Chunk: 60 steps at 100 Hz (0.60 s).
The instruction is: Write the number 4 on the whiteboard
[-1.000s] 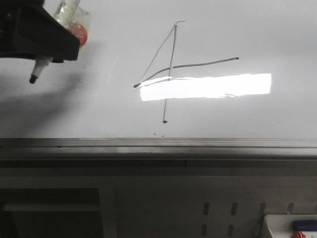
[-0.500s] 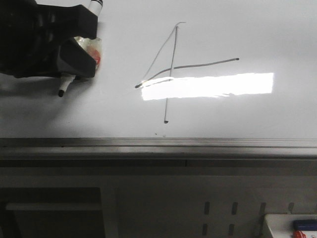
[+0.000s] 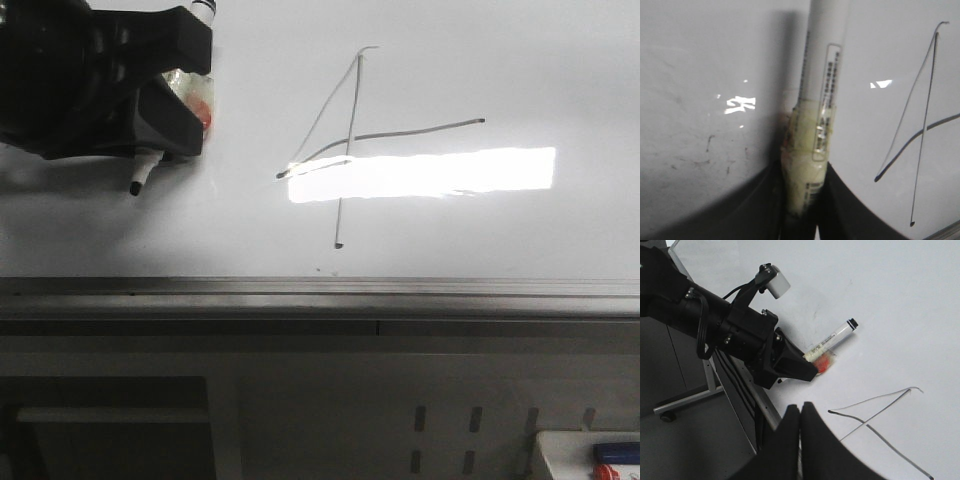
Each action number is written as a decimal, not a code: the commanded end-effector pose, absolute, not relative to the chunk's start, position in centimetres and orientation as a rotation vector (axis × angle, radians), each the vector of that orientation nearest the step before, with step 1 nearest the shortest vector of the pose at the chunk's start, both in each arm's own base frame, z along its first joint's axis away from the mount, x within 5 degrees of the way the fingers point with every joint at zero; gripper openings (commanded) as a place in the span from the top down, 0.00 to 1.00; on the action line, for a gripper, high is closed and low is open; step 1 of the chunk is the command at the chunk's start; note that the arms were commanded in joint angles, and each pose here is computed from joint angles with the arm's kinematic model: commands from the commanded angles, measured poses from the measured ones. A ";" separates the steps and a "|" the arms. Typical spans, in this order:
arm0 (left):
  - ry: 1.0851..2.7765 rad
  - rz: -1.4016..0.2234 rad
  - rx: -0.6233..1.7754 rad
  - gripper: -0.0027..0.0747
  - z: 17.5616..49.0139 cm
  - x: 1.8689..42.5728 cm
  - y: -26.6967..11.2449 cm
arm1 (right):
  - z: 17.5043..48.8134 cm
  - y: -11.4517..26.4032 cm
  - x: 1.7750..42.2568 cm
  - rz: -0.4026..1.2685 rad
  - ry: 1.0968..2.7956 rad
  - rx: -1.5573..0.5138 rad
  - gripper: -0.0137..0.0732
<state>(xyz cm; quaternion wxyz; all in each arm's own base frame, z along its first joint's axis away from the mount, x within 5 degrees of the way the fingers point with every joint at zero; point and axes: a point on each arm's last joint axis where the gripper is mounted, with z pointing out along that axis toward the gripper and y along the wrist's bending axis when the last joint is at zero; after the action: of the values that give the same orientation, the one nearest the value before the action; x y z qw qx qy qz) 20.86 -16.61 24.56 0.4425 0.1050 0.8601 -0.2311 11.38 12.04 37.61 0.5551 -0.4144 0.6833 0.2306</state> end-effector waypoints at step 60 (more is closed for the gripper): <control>2.036 -0.519 0.146 0.29 26.3 21.3 -15.4 | 39.1 11.7 11.6 0.541 1.550 -0.893 0.90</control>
<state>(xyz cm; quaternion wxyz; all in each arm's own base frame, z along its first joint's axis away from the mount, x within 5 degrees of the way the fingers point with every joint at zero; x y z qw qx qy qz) 20.26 -16.81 25.37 0.4427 0.1154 0.8534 -0.2498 11.40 12.04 37.63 0.5562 -0.4130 0.6833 0.2308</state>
